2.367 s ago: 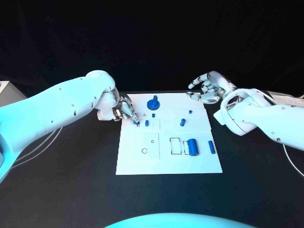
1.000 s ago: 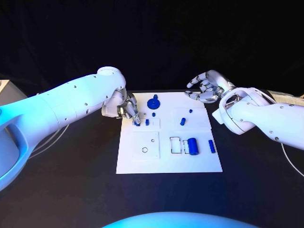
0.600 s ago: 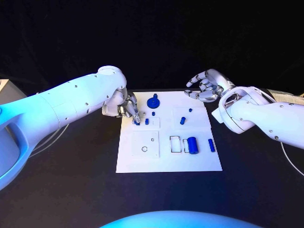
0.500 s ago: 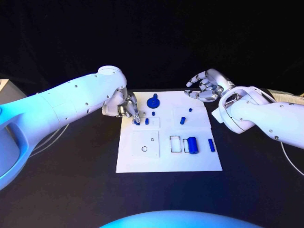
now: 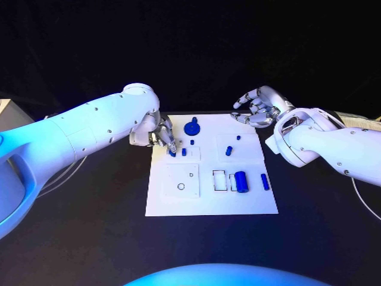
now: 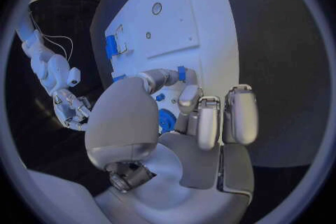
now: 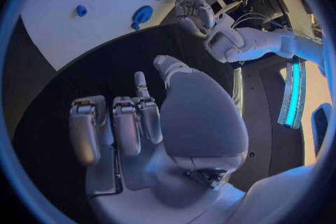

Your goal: Assemble the parts on the task board

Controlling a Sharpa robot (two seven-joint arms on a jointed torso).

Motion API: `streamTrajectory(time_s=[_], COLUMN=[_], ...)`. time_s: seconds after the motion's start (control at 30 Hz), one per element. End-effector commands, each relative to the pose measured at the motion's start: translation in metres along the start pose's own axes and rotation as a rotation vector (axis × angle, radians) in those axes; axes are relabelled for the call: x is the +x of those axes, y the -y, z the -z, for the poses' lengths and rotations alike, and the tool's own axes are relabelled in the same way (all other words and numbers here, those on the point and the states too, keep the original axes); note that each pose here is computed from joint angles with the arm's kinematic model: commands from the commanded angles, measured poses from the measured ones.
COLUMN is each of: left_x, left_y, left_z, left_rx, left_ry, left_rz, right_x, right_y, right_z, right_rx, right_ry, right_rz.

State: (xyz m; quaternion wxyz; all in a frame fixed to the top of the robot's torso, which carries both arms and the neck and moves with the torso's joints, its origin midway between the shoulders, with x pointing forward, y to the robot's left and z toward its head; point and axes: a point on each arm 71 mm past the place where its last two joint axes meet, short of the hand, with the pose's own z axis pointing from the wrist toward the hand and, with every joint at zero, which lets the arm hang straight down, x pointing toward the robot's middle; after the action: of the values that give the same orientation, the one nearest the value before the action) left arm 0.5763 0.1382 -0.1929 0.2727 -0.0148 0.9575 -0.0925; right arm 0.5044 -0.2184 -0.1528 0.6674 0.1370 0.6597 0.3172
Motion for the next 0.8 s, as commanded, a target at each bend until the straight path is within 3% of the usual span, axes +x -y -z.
streamTrajectory(time_s=[0.03, 0.53, 0.8], left_x=[0.003, 0.007, 0.0083], left_y=[0.0003, 0.0004, -0.0115], left_z=[-0.0044, -0.0053, -0.0012], left_rx=[-0.018, -0.018, -0.015], left_ry=[0.04, 0.052, 0.052], left_rz=[0.012, 0.013, 0.032], right_x=[0.001, 0.001, 0.0], right_y=[-0.001, -0.001, 0.0], right_z=[0.0, 0.0, 0.001], right_rx=[-0.013, -0.013, -0.012], right_ry=[-0.01, -0.012, -0.011], right_rz=[0.009, 0.009, 0.01])
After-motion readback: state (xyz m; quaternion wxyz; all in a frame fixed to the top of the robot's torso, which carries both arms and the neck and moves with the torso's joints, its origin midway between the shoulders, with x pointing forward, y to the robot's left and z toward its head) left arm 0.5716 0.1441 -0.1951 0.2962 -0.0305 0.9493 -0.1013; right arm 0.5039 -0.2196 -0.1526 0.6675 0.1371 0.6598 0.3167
